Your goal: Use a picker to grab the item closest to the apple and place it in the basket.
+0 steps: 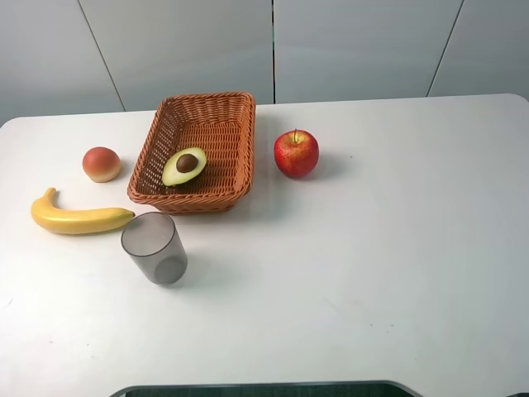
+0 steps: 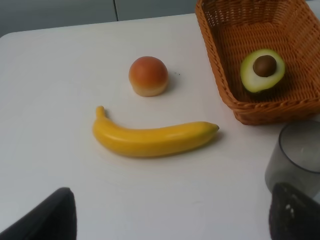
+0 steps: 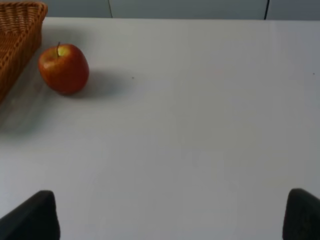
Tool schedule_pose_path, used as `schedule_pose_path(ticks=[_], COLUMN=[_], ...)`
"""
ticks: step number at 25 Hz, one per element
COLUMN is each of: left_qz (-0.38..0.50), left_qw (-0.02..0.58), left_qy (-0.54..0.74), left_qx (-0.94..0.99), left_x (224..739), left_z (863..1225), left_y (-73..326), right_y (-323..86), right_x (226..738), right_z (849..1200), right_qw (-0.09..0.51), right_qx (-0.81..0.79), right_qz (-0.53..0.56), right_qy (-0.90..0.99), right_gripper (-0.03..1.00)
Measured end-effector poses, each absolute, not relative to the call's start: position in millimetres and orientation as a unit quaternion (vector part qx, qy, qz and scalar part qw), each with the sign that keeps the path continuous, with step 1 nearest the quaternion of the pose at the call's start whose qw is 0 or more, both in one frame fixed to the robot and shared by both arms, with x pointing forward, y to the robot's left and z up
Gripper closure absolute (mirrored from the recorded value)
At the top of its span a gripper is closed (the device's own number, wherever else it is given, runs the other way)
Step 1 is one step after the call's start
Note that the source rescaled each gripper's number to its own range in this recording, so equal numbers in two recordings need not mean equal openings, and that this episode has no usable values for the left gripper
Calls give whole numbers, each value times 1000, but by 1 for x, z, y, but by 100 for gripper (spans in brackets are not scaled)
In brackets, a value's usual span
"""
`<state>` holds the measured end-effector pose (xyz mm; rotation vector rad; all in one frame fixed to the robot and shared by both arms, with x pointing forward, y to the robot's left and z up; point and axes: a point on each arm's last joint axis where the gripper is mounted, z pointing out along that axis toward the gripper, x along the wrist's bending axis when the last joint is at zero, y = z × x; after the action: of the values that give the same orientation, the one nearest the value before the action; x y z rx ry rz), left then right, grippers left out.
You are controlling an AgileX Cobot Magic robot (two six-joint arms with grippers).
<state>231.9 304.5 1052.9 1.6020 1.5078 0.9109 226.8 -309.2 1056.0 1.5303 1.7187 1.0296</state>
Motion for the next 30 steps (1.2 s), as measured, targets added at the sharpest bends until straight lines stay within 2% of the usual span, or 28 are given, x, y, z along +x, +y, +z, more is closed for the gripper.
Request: schedule_pose_path(ticks=[11, 17, 30], left_qz=[355, 355, 355], left_qw=[371, 371, 371], left_qy=[588, 588, 588], left_qx=[625, 625, 625], left_x=[232, 232, 232], left_z=[1053, 1053, 1053], left_y=[305, 305, 305], right_y=[-306, -302, -302], right_x=[232, 231, 231], right_z=[1052, 1052, 1052], right_qw=[327, 310, 314], right_qx=[533, 530, 536], right_qz=[390, 404, 402], right_qy=[676, 678, 673], right_gripper=[7, 7, 7])
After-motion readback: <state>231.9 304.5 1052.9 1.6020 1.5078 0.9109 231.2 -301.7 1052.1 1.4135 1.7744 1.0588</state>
